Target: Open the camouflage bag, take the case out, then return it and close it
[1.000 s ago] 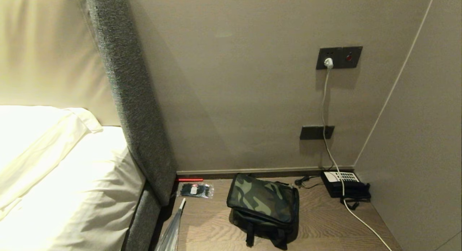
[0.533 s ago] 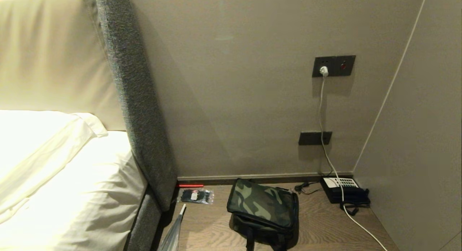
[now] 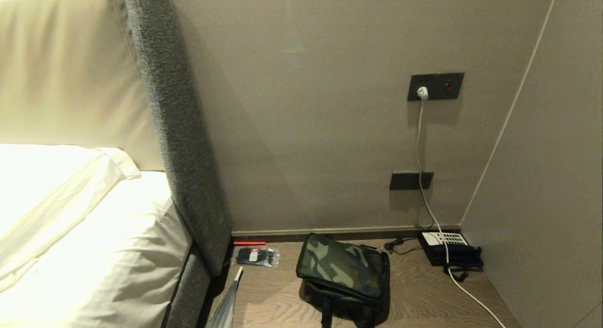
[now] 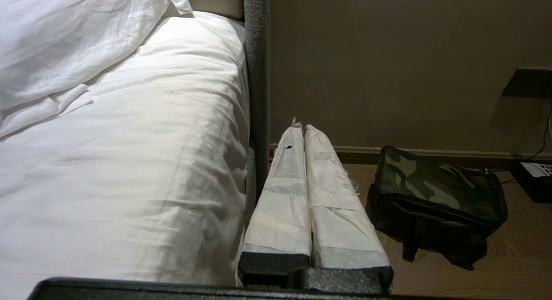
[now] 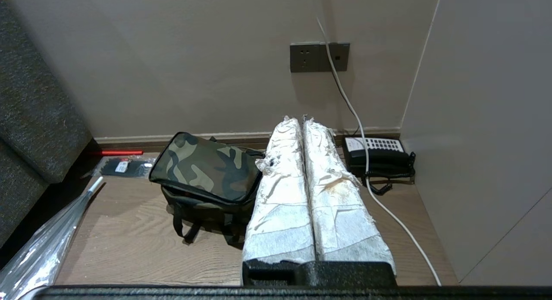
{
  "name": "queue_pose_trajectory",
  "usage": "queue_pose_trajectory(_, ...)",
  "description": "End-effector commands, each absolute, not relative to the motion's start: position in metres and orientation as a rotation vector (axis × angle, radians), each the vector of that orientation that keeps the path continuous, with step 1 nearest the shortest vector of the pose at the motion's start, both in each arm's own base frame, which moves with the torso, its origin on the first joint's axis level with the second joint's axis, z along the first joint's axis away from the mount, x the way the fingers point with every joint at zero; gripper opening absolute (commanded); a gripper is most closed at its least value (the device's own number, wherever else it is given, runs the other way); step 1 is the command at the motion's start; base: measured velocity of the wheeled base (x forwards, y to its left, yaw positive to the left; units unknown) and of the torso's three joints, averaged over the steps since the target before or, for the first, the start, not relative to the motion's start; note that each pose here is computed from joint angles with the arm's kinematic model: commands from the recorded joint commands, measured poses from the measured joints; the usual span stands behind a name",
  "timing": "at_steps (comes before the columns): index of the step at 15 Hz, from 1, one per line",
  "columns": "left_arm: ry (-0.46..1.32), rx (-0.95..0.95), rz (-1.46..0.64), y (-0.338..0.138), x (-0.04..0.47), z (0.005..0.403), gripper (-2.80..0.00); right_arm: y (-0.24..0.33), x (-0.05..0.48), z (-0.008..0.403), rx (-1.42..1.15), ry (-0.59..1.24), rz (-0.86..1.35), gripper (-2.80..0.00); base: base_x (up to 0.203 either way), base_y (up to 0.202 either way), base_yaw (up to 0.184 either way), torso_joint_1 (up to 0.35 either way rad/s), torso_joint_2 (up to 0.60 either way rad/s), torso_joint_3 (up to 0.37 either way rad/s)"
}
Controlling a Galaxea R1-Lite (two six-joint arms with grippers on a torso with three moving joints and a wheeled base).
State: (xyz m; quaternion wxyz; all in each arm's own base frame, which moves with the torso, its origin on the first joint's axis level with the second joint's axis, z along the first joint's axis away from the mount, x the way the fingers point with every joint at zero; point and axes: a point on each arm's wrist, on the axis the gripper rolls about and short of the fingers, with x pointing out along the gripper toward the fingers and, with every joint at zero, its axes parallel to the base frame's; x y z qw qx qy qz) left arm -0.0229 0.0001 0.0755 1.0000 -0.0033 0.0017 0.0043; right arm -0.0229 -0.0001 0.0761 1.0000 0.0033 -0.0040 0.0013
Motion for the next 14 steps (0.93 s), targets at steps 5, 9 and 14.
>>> queue_pose_trajectory(5,0.002,-0.007,0.008,0.0,-0.023,0.0754,-2.8,-0.0001,-0.025,0.0746,0.008,-0.037,0.003,-2.8,0.0,0.0,0.0,0.0,0.0,0.0)
queue_pose_trajectory(9,0.002,-0.007,0.009,0.0001,-0.023,0.0754,-2.8,-0.0002,-0.025,0.0744,0.008,-0.034,0.001,-2.8,0.0,0.0,0.0,0.0,0.0,0.0)
queue_pose_trajectory(14,0.001,-0.008,0.009,0.0001,-0.023,0.0754,-2.8,-0.0002,-0.025,0.0747,0.017,-0.037,0.002,-2.8,0.0,0.0,0.0,0.0,0.0,0.0)
